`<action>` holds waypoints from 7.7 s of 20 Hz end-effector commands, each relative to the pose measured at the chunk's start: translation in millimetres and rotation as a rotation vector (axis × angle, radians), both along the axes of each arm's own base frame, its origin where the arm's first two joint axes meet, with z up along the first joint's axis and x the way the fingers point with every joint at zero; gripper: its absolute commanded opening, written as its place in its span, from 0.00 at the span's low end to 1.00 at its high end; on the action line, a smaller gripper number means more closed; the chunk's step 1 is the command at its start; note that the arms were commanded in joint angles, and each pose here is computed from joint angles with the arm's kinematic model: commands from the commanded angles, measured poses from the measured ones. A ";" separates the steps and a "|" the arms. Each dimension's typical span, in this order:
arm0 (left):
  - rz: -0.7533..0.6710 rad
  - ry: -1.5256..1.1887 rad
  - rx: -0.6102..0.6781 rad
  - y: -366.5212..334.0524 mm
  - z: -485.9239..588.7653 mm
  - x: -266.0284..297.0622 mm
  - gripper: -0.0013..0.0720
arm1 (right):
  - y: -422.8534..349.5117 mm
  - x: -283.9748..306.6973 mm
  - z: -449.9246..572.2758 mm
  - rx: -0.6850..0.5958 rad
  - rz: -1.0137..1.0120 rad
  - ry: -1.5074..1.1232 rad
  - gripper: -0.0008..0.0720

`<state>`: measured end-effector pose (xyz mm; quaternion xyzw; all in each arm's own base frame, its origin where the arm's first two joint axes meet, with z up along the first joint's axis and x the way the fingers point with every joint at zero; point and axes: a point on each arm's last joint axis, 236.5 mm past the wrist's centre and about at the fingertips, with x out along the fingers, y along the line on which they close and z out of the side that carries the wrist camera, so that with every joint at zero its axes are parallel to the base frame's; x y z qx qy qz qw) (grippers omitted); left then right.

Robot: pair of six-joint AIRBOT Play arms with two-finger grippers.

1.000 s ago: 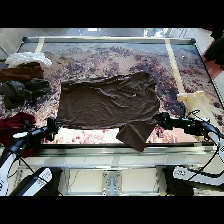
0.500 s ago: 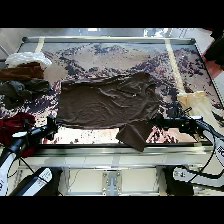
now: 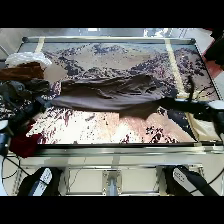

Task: Fold the shirts.

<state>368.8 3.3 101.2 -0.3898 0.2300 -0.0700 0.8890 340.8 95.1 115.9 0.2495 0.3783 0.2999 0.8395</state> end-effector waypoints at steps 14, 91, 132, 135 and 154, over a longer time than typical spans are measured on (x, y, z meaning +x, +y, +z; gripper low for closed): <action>-0.054 -0.441 0.595 -1.5 345.5 -65.9 0.03 | -74.5 -64.6 327.3 -0.603 -0.386 -0.686 0.03; -0.032 0.801 0.040 -44.9 -164.9 -125.8 0.78 | -97.2 -127.3 -199.6 -0.220 -0.047 0.808 0.65; 0.189 0.806 -0.313 -50.1 -167.1 -160.0 0.65 | -69.2 -116.1 -228.0 -0.093 -0.118 0.736 0.04; 0.163 0.884 -0.356 -62.6 -184.6 -174.1 0.65 | -68.7 -116.5 -227.8 -0.091 -0.117 0.737 0.04; 0.079 0.747 -0.432 -69.9 -207.8 -121.9 0.13 | -65.2 -112.2 -223.1 -0.064 -0.121 0.728 0.04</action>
